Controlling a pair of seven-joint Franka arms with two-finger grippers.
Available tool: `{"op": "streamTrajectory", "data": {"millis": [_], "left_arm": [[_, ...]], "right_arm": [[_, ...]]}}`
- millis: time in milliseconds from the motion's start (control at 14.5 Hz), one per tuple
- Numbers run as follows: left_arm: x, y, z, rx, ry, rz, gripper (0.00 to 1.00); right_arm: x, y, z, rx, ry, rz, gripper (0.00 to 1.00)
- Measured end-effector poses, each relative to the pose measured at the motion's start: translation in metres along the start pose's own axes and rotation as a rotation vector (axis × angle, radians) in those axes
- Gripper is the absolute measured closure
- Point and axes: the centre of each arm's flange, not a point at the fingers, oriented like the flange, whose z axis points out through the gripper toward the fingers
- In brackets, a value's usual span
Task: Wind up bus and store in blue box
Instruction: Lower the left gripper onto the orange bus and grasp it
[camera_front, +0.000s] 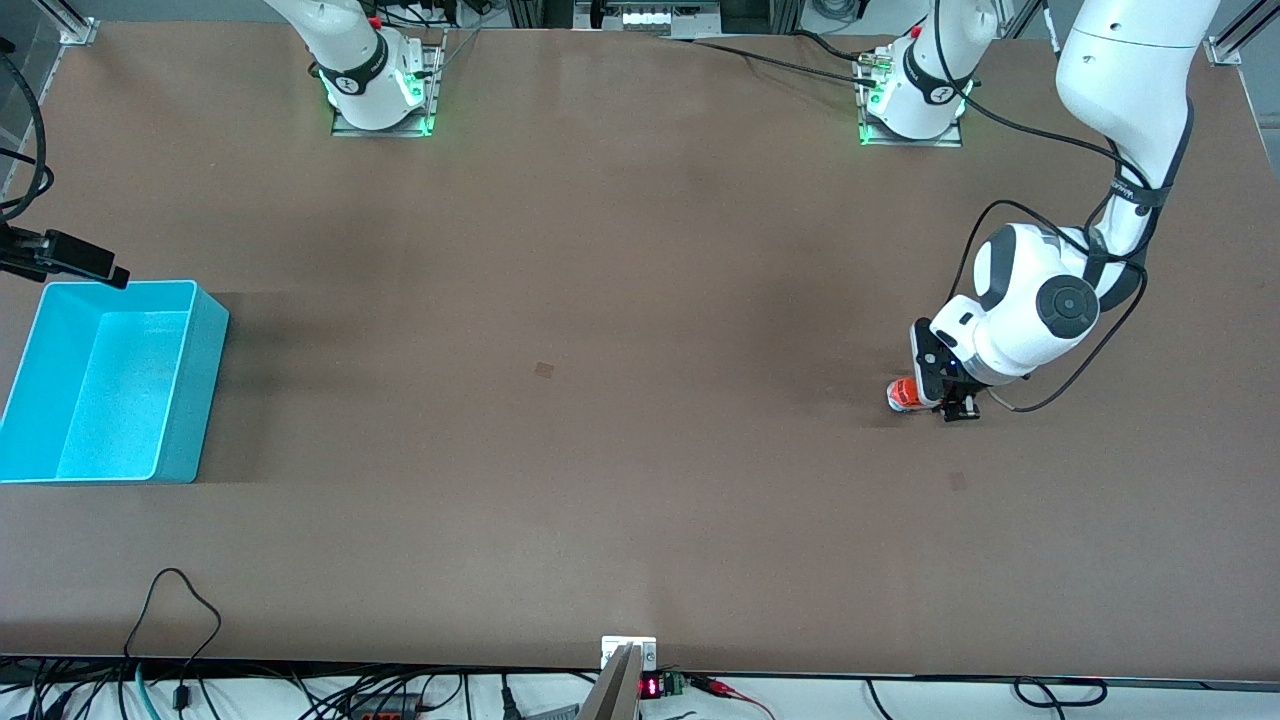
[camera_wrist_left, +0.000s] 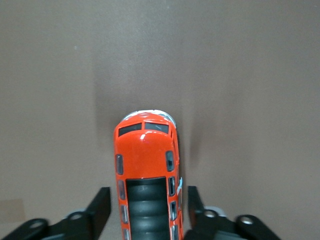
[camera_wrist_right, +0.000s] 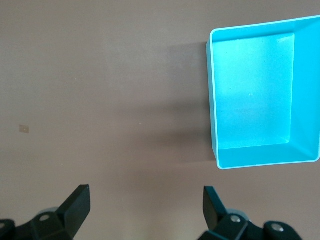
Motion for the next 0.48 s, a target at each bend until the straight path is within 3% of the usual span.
{"op": "streamTrajectory", "data": {"millis": [69,482], "left_arm": [[0.0002,-0.0009,-0.0008,0.004,0.001,0.004,0.48],[0.0002,-0.0011,-0.0006,0.004,0.001,0.009,0.48]], "right_arm": [[0.0001,-0.0002,0.0,0.0,0.0,0.0,0.0],[0.0003,-0.0005,-0.0002,0.0,0.002,-0.001,0.0]]}}
